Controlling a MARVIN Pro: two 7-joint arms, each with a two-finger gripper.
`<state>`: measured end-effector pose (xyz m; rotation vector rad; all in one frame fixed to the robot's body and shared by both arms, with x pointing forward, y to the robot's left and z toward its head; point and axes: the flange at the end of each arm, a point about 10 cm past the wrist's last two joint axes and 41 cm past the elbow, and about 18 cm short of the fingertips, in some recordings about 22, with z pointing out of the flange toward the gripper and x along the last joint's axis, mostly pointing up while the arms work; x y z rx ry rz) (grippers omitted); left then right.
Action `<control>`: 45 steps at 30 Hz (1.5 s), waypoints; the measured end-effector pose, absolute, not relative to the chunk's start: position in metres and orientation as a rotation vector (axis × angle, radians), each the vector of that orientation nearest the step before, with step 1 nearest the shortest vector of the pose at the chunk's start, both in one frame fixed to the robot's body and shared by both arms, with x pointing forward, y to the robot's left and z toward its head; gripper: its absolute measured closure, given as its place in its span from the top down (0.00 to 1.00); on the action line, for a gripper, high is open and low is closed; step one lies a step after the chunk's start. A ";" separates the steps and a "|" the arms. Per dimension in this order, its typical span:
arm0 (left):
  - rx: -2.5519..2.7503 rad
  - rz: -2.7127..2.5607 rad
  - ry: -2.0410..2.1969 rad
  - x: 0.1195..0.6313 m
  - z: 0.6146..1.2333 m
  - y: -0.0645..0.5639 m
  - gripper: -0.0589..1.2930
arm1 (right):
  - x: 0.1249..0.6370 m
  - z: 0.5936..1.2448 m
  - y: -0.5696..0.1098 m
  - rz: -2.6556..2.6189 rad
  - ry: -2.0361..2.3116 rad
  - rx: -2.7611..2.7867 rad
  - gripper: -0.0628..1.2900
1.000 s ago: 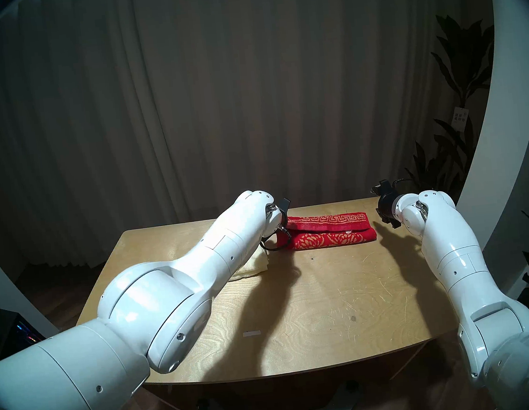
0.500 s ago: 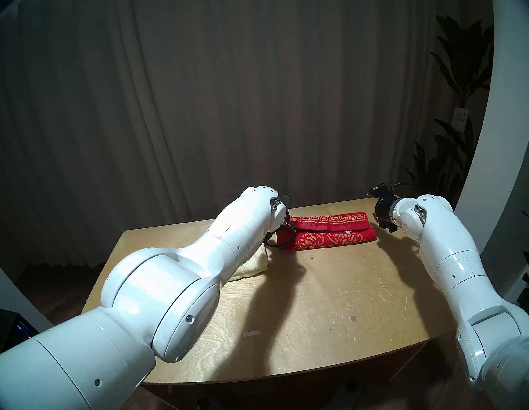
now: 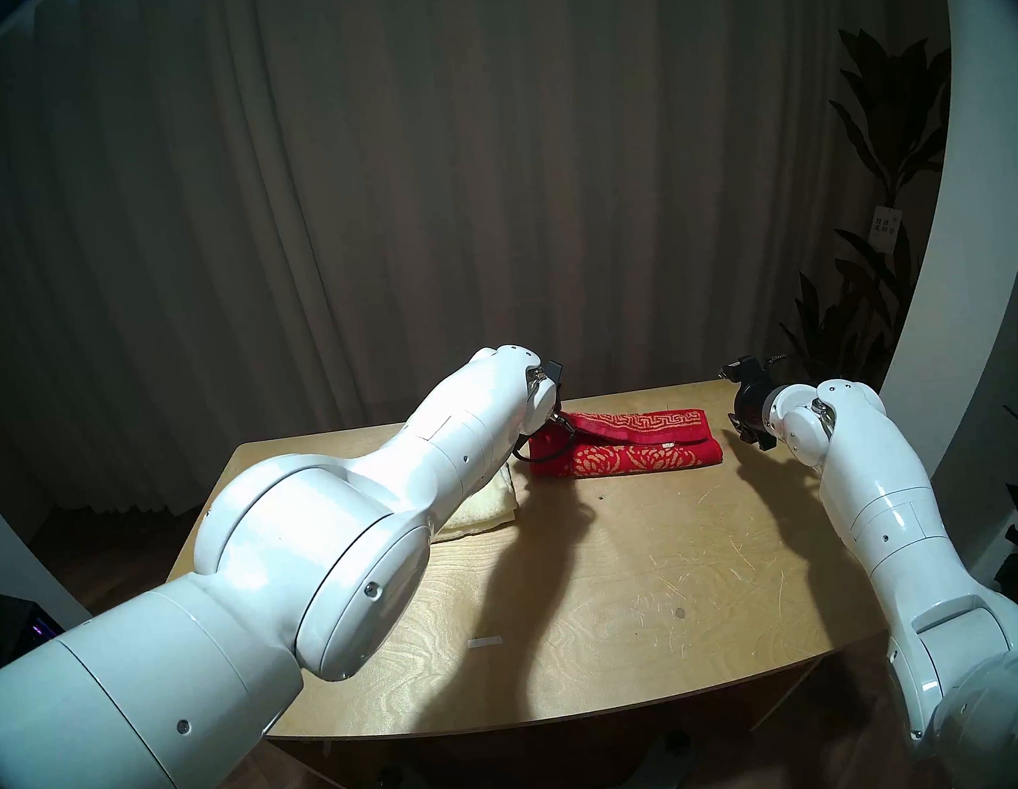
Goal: Fold each towel twice and stack them on table
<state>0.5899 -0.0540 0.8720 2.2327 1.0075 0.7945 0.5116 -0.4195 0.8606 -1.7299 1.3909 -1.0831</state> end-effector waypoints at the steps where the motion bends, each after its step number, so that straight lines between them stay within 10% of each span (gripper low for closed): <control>1: 2.232 0.795 1.011 0.590 0.871 -0.053 0.25 | 0.511 0.860 -0.420 -1.083 1.392 -1.730 0.82; 6: 2.225 0.804 1.014 0.590 0.869 -0.052 0.80 | 0.509 0.858 -0.422 -1.081 1.398 -1.732 0.82; 9: 2.214 0.811 1.009 0.591 0.870 -0.053 0.94 | 0.507 0.856 -0.423 -1.079 1.401 -1.733 0.81; 20: 2.189 0.823 0.961 0.591 0.873 -0.059 0.76 | 0.505 0.854 -0.425 -1.071 1.410 -1.726 0.73; 27: 2.147 0.734 0.849 0.587 0.858 -0.057 0.94 | 0.497 0.845 -0.413 -1.031 1.375 -1.705 0.77; 45: 2.126 0.659 0.668 0.582 0.829 -0.034 0.94 | 0.497 0.814 -0.388 -1.023 1.337 -1.717 0.94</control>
